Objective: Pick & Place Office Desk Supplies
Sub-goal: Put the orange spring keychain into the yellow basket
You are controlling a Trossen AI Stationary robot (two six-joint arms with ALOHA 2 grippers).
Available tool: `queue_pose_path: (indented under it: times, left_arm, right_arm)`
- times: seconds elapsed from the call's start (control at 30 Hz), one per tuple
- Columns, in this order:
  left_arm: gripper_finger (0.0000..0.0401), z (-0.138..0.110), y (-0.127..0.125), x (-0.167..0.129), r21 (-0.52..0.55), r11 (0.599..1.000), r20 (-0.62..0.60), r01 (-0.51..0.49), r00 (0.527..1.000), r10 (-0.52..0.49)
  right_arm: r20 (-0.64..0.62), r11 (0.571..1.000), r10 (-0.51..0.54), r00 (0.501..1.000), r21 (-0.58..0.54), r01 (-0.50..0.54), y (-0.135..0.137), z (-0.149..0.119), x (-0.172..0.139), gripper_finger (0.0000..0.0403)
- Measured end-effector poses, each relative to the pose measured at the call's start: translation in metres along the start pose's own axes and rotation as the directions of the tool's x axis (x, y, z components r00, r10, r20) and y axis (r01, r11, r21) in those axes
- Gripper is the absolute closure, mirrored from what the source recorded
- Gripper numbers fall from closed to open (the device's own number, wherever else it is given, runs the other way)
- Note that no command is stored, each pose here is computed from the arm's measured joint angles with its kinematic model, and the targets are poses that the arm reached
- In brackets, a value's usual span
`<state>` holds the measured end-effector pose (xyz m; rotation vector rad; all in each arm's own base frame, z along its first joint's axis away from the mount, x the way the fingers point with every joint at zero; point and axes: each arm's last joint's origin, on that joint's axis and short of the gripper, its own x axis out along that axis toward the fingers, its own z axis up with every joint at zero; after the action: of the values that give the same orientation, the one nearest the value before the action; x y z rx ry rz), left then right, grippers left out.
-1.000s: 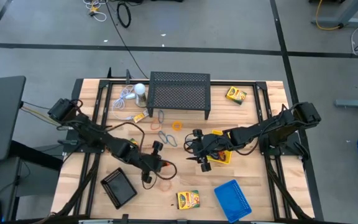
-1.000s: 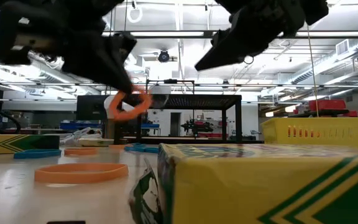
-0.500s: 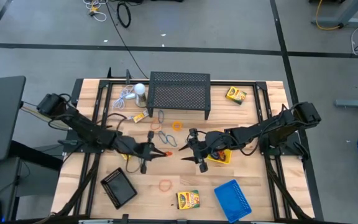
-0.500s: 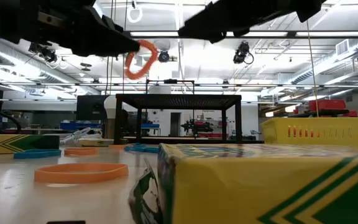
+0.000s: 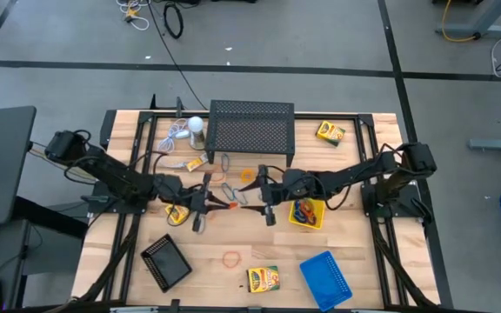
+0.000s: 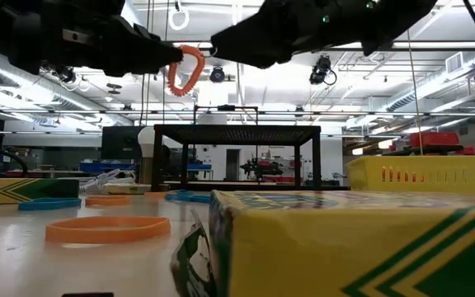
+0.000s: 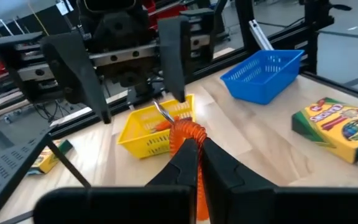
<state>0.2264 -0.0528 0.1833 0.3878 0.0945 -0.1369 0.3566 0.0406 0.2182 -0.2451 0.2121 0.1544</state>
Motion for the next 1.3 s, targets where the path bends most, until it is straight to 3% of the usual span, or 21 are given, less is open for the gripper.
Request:
queue_pose_path:
  times: [0.37,0.87,1.3]
  left_arm:
    - [0.0394,-0.003,0.018,0.001,-0.015,1.0,0.04,-0.003,0.999,0.003]
    - [0.0394,-0.004,0.033,0.003,-0.055,0.998,0.102,0.016,0.995,-0.01]
    - [0.0394,-0.004,0.033,0.004,-0.054,0.998,0.105,0.014,0.994,-0.009]
  right_arm:
    - [-0.036,0.996,0.069,0.997,0.051,-0.067,-0.008,-0.015,0.006,0.0156]
    - [0.035,0.996,0.073,0.997,0.042,-0.075,-0.019,-0.013,0.007,0.0157]
    - [0.083,0.995,0.082,0.993,0.042,-0.086,-0.021,-0.011,0.008,0.0209]
